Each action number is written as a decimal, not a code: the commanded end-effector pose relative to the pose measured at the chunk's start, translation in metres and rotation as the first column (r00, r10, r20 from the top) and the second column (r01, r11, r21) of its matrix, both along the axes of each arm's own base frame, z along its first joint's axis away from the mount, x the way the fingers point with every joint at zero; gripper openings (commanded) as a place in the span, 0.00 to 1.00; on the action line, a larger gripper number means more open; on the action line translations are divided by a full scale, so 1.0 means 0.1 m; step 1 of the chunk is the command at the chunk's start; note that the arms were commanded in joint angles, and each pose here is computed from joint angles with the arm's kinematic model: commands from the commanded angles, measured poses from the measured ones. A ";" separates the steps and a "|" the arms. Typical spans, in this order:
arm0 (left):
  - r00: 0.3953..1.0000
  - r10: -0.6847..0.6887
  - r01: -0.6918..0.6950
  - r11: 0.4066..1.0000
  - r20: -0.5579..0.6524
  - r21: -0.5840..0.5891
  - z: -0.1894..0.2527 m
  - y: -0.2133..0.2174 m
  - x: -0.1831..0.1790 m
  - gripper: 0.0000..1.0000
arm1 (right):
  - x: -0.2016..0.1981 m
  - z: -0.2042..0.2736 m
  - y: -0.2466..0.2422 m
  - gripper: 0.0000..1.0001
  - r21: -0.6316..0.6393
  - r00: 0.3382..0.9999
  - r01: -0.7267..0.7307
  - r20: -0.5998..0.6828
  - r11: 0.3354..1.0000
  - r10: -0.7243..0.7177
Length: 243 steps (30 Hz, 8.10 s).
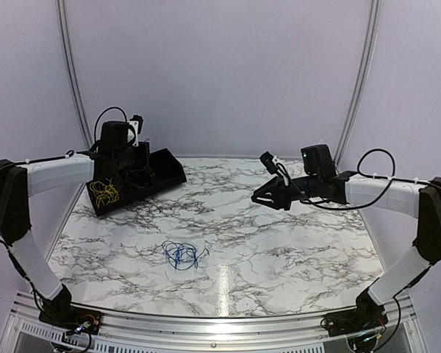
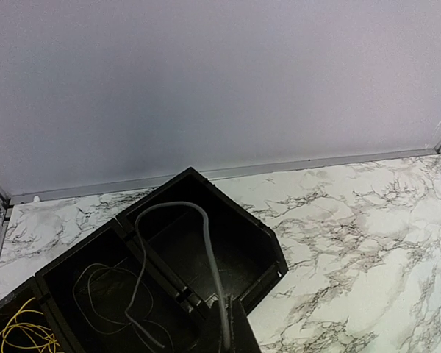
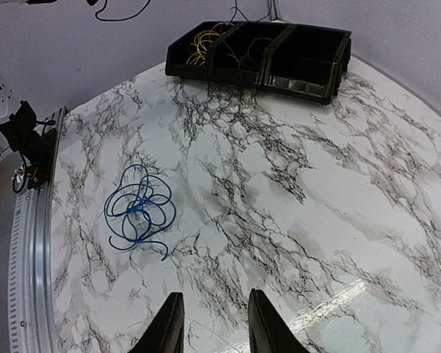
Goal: Untangle the cables
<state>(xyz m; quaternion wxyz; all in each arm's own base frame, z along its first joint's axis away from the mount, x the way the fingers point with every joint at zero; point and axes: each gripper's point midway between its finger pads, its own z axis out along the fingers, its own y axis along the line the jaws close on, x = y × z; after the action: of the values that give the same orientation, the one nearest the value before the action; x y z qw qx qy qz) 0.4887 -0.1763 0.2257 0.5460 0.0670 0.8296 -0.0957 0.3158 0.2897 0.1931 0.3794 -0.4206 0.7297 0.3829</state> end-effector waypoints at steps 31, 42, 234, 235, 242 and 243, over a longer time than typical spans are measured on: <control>0.925 0.201 -0.215 0.977 -0.322 -0.008 -1.20 0.66 0.21 0.00 | 0.06 0.12 -0.01 0.30 -0.014 0.999 -0.009 0.048 1.000 0.010; 0.904 0.210 -0.228 0.974 -0.373 -0.004 -1.38 0.72 0.43 0.00 | 0.06 0.08 -0.01 0.31 -0.022 0.999 -0.012 0.041 1.000 0.013; 0.941 -0.331 0.339 0.904 0.075 -0.259 -1.43 -1.42 -2.67 0.10 | -1.26 -0.87 0.85 0.49 -0.432 0.886 -0.384 0.076 0.816 0.458; 0.947 -0.314 0.322 0.906 0.072 -0.275 -1.42 -1.38 -2.67 0.10 | -1.23 -0.89 0.93 0.50 -0.426 0.891 -0.380 0.070 0.821 0.448; 0.966 -0.257 0.249 0.902 0.024 -0.352 -1.48 -1.24 -2.68 0.09 | -1.13 -1.04 1.28 0.45 -0.364 0.909 -0.396 -0.028 0.843 0.416; 0.970 -0.244 0.232 0.903 0.012 -0.362 -1.51 -1.22 -2.68 0.09 | -1.14 -1.08 1.31 0.44 -0.361 0.907 -0.406 -0.046 0.840 0.419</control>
<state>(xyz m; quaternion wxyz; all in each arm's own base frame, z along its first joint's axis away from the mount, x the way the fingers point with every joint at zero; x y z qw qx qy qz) 0.2171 -0.3104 0.0793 0.5268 0.1144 0.7828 -0.3109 0.1939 0.3942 0.0740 0.2071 -0.6605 0.6671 0.2755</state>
